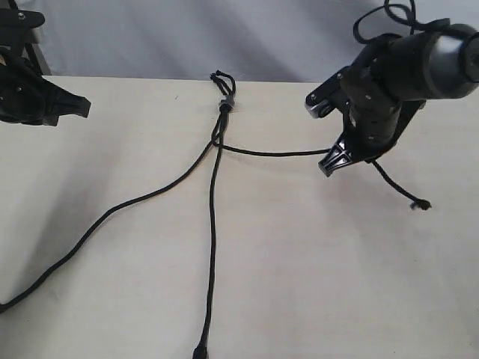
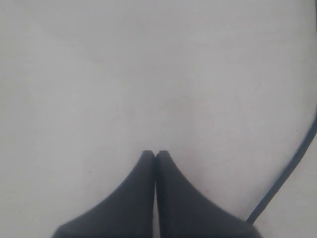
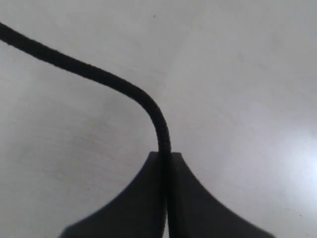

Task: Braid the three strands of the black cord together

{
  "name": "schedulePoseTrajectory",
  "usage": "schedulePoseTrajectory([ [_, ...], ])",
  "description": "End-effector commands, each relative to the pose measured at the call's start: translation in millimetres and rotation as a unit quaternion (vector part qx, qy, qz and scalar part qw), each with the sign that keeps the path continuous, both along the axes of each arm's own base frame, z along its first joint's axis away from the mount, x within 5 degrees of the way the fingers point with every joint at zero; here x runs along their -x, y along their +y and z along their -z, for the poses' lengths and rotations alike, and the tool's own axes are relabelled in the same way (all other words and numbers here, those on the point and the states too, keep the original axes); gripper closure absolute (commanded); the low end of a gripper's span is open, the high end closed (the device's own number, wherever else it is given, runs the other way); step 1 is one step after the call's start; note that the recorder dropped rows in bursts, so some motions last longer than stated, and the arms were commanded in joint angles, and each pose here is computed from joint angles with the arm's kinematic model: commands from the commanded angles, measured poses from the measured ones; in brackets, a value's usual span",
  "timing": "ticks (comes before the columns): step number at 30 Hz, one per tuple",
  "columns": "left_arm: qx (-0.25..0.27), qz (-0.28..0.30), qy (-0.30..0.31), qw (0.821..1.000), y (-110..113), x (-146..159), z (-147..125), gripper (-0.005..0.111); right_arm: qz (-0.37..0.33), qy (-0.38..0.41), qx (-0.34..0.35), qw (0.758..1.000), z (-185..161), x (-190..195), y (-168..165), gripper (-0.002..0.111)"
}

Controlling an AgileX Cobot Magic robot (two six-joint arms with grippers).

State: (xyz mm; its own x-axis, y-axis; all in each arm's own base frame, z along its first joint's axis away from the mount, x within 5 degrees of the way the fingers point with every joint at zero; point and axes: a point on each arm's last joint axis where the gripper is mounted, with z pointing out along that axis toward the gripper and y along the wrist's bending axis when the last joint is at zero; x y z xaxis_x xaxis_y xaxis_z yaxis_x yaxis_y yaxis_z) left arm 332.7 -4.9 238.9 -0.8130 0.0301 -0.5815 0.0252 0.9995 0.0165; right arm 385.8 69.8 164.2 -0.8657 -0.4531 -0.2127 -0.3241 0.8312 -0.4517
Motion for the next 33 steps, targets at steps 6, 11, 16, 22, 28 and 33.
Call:
schedulePoseTrajectory([
  [6, -0.002, -0.001, -0.003, 1.000, 1.6, 0.4, 0.6, 0.107, 0.001, 0.037, 0.011, 0.999, 34.1, -3.1, -1.6, 0.109],
  [11, -0.002, -0.001, -0.003, 1.000, 1.6, 0.4, 0.6, 0.107, 0.003, 0.045, 0.015, 0.999, 36.8, -2.2, -2.3, 0.109],
  [16, -0.002, -0.001, -0.003, 1.000, 1.6, 0.4, 0.6, 0.107, 0.011, 0.054, -0.002, 0.998, 38.3, -0.2, 0.0, 0.109],
  [22, -0.002, -0.001, -0.003, 1.000, 1.6, 0.4, 0.6, 0.107, 0.027, 0.066, -0.031, 0.997, 40.4, 2.8, 3.9, 0.109],
  [28, 0.002, -0.003, -0.003, 1.000, 1.2, 0.4, 0.6, 0.107, 0.046, 0.081, -0.034, 0.995, 49.0, 4.8, 3.8, 0.108],
  [33, 0.002, -0.003, 0.000, 1.000, 1.3, 0.9, 0.9, 0.107, 0.106, 0.070, -0.047, 0.991, 53.0, 6.0, 4.3, 0.080],
])
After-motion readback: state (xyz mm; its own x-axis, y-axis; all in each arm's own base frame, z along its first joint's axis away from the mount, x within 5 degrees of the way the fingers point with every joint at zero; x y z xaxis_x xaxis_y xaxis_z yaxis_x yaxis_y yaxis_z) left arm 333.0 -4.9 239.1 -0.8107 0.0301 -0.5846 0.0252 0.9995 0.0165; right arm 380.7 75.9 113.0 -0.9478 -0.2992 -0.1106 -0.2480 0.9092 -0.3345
